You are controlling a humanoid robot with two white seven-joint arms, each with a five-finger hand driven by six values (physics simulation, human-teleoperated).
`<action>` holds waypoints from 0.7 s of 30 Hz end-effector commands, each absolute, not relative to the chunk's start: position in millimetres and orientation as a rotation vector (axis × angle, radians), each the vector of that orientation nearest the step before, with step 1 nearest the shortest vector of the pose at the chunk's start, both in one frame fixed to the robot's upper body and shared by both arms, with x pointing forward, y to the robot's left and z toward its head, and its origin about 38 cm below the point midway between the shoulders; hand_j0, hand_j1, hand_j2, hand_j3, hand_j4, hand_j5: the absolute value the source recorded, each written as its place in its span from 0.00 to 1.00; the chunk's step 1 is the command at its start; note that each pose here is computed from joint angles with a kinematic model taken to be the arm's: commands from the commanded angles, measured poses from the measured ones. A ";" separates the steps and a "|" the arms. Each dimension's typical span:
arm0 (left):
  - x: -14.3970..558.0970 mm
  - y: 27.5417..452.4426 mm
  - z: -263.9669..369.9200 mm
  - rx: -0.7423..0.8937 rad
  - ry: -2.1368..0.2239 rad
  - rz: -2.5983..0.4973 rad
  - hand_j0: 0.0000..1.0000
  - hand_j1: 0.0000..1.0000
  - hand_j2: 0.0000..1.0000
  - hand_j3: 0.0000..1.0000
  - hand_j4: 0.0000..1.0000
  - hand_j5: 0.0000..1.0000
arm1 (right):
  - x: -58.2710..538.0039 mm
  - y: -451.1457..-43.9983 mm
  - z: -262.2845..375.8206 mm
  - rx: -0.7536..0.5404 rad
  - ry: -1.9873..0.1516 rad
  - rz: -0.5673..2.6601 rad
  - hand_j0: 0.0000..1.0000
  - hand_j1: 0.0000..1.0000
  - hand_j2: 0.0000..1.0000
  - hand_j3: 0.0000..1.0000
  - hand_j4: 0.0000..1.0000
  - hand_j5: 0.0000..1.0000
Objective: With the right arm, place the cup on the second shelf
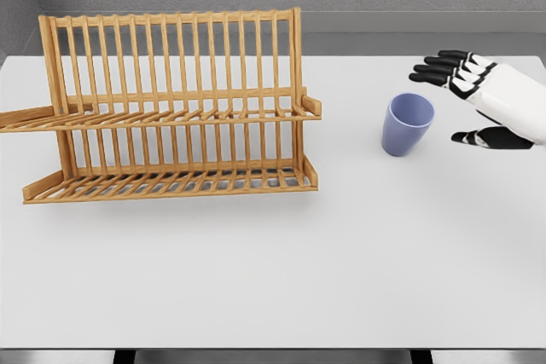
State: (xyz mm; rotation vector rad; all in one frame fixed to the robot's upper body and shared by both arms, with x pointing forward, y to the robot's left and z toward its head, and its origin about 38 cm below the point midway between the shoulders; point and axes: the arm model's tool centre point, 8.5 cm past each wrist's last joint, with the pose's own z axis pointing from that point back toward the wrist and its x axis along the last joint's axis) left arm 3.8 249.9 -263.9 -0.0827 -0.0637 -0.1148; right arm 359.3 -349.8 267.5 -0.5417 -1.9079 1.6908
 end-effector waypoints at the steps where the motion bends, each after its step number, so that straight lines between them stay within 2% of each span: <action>1: 3.8 249.9 -263.9 -0.083 -0.064 -0.115 1.00 1.00 1.00 1.00 1.00 1.00 | 358.7 -349.4 268.7 -0.538 -1.912 1.689 1.00 1.00 1.00 1.00 1.00 1.00; 6: 3.8 249.9 -263.9 -0.083 -0.064 -0.115 1.00 1.00 1.00 1.00 1.00 1.00 | 360.7 -367.7 281.1 -0.609 -1.861 1.692 1.00 1.00 1.00 1.00 1.00 1.00; 8: 3.8 249.9 -263.9 -0.083 -0.064 -0.115 1.00 1.00 1.00 1.00 1.00 1.00 | 371.6 -384.6 270.1 -0.655 -1.704 1.696 1.00 1.00 1.00 1.00 1.00 1.00; 9: 3.8 249.9 -263.9 -0.083 -0.064 -0.115 1.00 1.00 1.00 1.00 1.00 1.00 | 374.9 -388.8 267.2 -0.636 -1.572 1.758 1.00 1.00 1.00 1.00 1.00 1.00; 12: 3.8 249.9 -263.9 -0.083 -0.064 -0.115 1.00 1.00 1.00 1.00 1.00 1.00 | 389.0 -387.4 271.7 -0.573 -1.369 1.887 1.00 1.00 1.00 1.00 1.00 1.00; 15: 3.8 249.9 -263.9 -0.083 -0.064 -0.115 1.00 1.00 1.00 1.00 1.00 1.00 | 400.0 -379.3 276.6 -0.566 -1.361 1.917 1.00 1.00 1.00 1.00 1.00 1.00; 16: 3.8 249.9 -263.9 -0.083 -0.064 -0.115 1.00 1.00 1.00 1.00 1.00 1.00 | 419.6 -363.7 271.2 -0.536 -1.361 1.916 1.00 1.00 1.00 1.00 1.00 1.00; 21: 3.8 249.9 -263.9 -0.083 -0.064 -0.115 1.00 1.00 1.00 1.00 1.00 1.00 | 441.0 -373.8 262.8 -0.519 -1.261 1.908 1.00 1.00 1.00 1.00 1.00 1.00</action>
